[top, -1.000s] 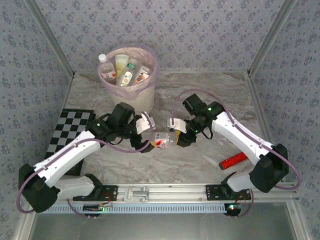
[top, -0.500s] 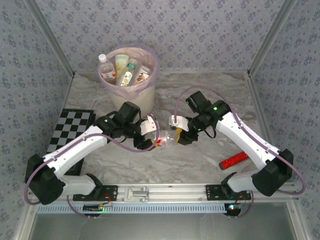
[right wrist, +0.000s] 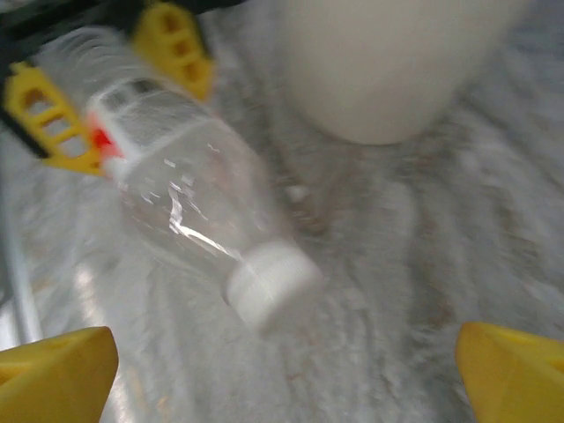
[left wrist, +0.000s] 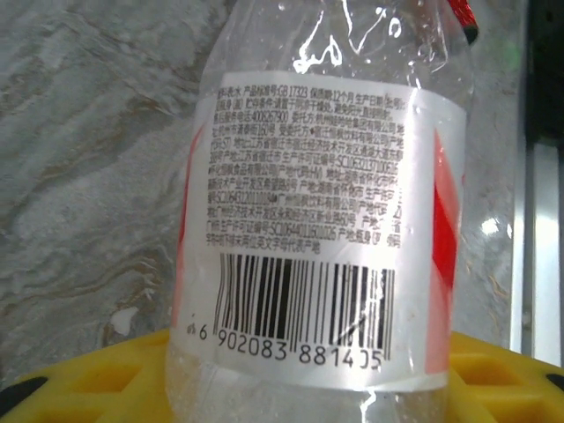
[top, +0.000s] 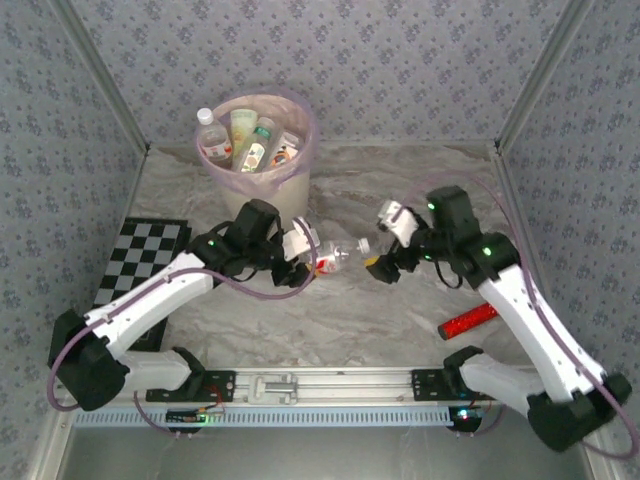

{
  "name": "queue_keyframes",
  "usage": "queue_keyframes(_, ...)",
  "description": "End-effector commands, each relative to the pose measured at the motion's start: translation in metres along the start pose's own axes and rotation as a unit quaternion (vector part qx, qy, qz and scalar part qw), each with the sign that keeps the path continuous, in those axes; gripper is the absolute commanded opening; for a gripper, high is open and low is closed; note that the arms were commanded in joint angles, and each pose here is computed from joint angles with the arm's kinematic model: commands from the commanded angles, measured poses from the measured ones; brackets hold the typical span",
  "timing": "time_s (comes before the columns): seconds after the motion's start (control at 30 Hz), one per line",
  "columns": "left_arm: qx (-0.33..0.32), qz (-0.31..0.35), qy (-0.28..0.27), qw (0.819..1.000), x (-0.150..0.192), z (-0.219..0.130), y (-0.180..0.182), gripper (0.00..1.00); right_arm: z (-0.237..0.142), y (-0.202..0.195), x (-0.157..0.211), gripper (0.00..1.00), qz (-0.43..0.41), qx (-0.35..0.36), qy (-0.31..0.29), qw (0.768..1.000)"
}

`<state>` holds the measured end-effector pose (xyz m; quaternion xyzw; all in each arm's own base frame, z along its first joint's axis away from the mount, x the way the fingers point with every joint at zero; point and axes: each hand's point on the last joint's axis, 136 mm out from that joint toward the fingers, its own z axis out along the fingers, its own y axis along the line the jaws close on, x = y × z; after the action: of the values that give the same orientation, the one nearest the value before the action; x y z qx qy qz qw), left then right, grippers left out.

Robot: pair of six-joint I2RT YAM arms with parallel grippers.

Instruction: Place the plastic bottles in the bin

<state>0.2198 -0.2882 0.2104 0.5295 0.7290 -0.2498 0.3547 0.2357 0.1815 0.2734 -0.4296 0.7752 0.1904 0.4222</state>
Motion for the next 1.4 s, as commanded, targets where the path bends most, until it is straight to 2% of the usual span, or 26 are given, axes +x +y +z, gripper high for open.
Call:
queue_keyframes(0.0, -0.070, -0.050, -0.119, 0.989, -0.047, -0.013, 0.027, 0.54, -0.023, -0.049, -0.023, 1.00, 0.204, 0.119, -0.127, 0.963)
queue_keyframes(0.07, -0.085, -0.082, -0.169, 0.978, -0.062, -0.010, 0.035, 0.50, -0.030, -0.060, -0.021, 1.00, 0.310, 0.133, -0.167, 0.926)
queue_keyframes(0.13, -0.107, -0.100, -0.193, 0.970, -0.070, -0.002, 0.040, 0.47, -0.028, -0.063, -0.019, 1.00, 0.411, 0.120, -0.192, 0.883)
queue_keyframes(0.2, -0.135, -0.102, -0.200, 0.965, -0.076, 0.007, 0.042, 0.47, -0.023, -0.062, -0.025, 0.99, 0.464, 0.087, -0.211, 0.856)
queue_keyframes(0.23, -0.148, -0.104, -0.205, 0.962, -0.079, 0.010, 0.042, 0.48, -0.020, -0.060, -0.032, 0.98, 0.473, 0.066, -0.223, 0.850)
queue_keyframes(0.33, -0.154, -0.116, -0.224, 0.955, -0.087, 0.019, 0.040, 0.54, -0.012, -0.058, -0.048, 0.97, 0.466, 0.042, -0.233, 0.852)
queue_keyframes(0.47, -0.153, -0.136, -0.251, 0.946, -0.095, 0.016, 0.042, 0.54, 0.005, -0.058, -0.051, 0.95, 0.454, 0.047, -0.205, 0.865)
queue_keyframes(0.7, -0.131, -0.153, -0.262, 0.944, -0.101, 0.022, 0.038, 0.54, 0.032, -0.047, -0.067, 0.92, 0.442, 0.006, -0.204, 0.874)
queue_keyframes(0.9, -0.115, -0.155, -0.254, 0.948, -0.100, 0.033, 0.032, 0.54, 0.026, -0.037, -0.084, 0.89, 0.420, -0.011, -0.232, 0.877)
queue_keyframes(0.97, -0.113, -0.155, -0.256, 0.947, -0.100, 0.033, 0.031, 0.54, 0.027, -0.040, -0.082, 0.83, 0.418, 0.001, -0.226, 0.880)
queue_keyframes(1.07, -0.107, -0.152, -0.259, 0.948, -0.102, 0.032, 0.028, 0.54, 0.029, -0.047, -0.075, 0.68, 0.416, 0.030, -0.214, 0.883)
queue_keyframes(1.3, -0.073, -0.134, -0.254, 0.955, -0.103, 0.031, 0.010, 0.54, 0.033, -0.052, -0.073, 0.41, 0.410, 0.041, -0.206, 0.887)
queue_keyframes(1.37, -0.080, -0.133, -0.255, 0.954, -0.103, 0.024, 0.011, 0.56, 0.027, -0.056, -0.073, 0.37, 0.410, 0.050, -0.210, 0.886)
